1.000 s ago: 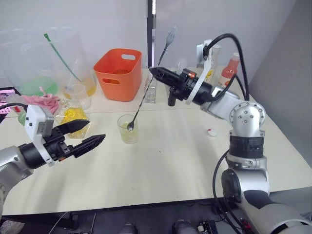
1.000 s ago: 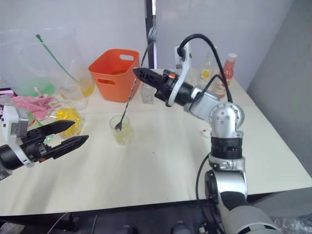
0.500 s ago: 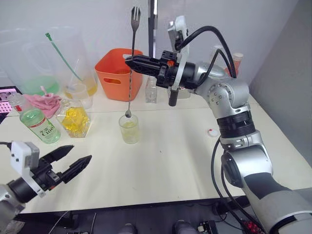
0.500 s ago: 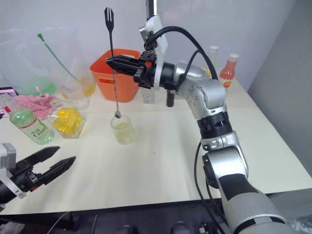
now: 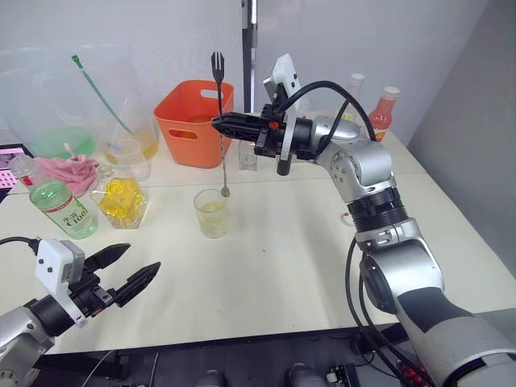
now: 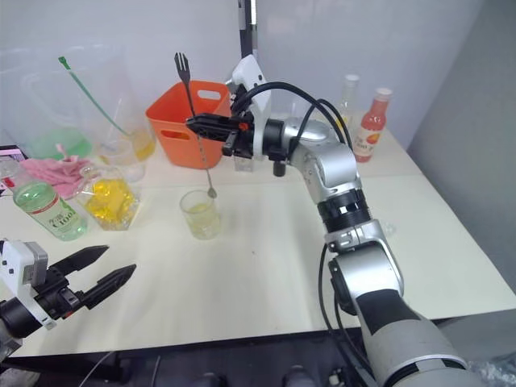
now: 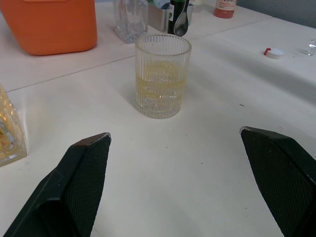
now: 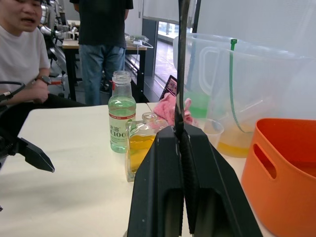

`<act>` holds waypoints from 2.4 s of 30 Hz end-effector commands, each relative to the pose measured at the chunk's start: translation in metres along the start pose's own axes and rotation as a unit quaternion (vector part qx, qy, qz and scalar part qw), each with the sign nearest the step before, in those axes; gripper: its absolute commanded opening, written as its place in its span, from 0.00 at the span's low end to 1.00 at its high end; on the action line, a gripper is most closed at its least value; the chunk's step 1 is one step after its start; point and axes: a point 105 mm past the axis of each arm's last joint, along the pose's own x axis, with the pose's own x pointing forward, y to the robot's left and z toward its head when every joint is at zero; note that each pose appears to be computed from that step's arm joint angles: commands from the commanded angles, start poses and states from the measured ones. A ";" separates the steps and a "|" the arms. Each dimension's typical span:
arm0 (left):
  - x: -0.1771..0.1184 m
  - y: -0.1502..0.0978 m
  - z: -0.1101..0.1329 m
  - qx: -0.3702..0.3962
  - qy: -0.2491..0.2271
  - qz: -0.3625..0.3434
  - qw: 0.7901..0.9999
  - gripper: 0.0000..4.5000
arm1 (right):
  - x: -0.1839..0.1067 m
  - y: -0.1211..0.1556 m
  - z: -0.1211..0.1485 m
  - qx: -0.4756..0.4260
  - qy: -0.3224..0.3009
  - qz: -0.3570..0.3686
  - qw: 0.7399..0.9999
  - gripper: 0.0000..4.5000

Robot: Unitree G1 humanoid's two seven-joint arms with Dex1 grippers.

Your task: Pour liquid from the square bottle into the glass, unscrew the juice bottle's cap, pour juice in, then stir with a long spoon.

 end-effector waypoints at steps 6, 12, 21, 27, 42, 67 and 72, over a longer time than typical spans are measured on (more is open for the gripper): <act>0.002 0.001 0.006 0.023 -0.009 0.002 1.000 0.99 | 0.006 0.002 0.016 -0.036 -0.019 -0.001 0.999 0.00; 0.001 -0.003 -0.003 0.024 0.001 0.002 1.000 0.99 | 0.013 0.005 0.033 -0.037 -0.043 0.007 0.998 0.00; 0.002 -0.004 -0.006 0.025 -0.001 0.004 1.000 0.99 | 0.020 0.014 -0.014 -0.014 0.009 0.011 1.000 0.00; 0.001 -0.006 -0.001 0.034 -0.012 -0.002 0.999 0.99 | 0.026 0.023 -0.043 -0.009 0.043 0.021 0.999 0.00; 0.003 -0.007 0.003 0.036 -0.022 0.004 0.999 0.99 | 0.048 0.020 -0.050 -0.044 -0.004 -0.008 0.999 0.00; 0.015 -0.007 0.004 0.043 -0.024 -0.008 0.999 0.99 | 0.056 0.033 -0.027 -0.030 -0.066 0.025 0.997 0.00; 0.018 -0.008 0.006 0.041 -0.027 -0.011 0.999 0.99 | 0.052 0.028 -0.049 -0.085 -0.008 0.018 0.996 0.00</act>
